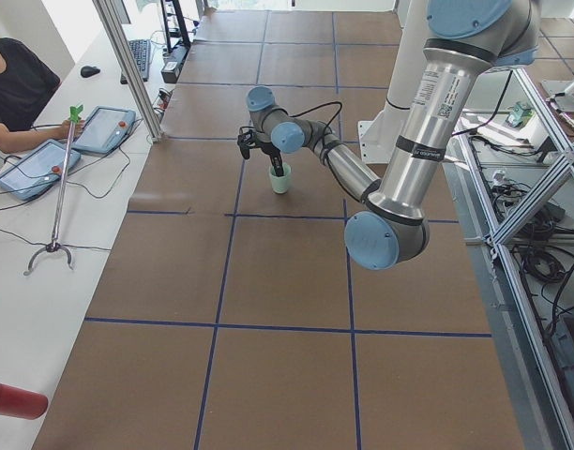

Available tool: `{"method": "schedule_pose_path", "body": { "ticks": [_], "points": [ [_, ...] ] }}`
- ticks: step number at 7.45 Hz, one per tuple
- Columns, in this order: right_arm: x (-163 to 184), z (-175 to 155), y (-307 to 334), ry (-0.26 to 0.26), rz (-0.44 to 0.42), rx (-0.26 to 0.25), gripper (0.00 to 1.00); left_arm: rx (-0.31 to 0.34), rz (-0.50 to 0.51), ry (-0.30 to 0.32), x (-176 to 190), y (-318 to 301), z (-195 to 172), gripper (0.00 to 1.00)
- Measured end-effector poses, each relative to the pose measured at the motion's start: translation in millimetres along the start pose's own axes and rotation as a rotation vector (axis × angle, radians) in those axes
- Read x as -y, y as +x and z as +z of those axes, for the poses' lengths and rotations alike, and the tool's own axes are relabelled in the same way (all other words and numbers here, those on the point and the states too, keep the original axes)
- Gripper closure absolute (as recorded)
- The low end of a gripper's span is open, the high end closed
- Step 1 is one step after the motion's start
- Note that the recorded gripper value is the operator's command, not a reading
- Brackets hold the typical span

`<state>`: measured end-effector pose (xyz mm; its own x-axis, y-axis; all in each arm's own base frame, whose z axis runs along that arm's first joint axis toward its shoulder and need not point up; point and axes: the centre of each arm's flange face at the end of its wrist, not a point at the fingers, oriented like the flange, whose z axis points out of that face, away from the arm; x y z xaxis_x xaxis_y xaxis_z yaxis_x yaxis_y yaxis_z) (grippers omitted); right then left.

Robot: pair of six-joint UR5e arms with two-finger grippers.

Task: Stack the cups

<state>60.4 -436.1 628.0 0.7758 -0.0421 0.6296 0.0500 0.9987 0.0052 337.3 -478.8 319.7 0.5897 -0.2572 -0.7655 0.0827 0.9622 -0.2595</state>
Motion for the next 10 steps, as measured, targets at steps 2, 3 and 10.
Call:
{"method": "schedule_pose_path", "body": {
  "ticks": [2, 3, 10],
  "points": [
    [0, 0, 0, 0.000, 0.000, 0.000, 0.00, -0.044, -0.023, 0.073, 16, -11, -49, 0.00],
    [0, 0, 0, 0.000, 0.000, 0.000, 0.00, -0.066, -0.045, 0.130, 33, -25, -83, 0.00],
    [0, 0, 0, -0.001, 0.000, 0.000, 0.00, 0.141, 0.425, 0.249, 127, -285, -166, 0.00]
  ]
}}
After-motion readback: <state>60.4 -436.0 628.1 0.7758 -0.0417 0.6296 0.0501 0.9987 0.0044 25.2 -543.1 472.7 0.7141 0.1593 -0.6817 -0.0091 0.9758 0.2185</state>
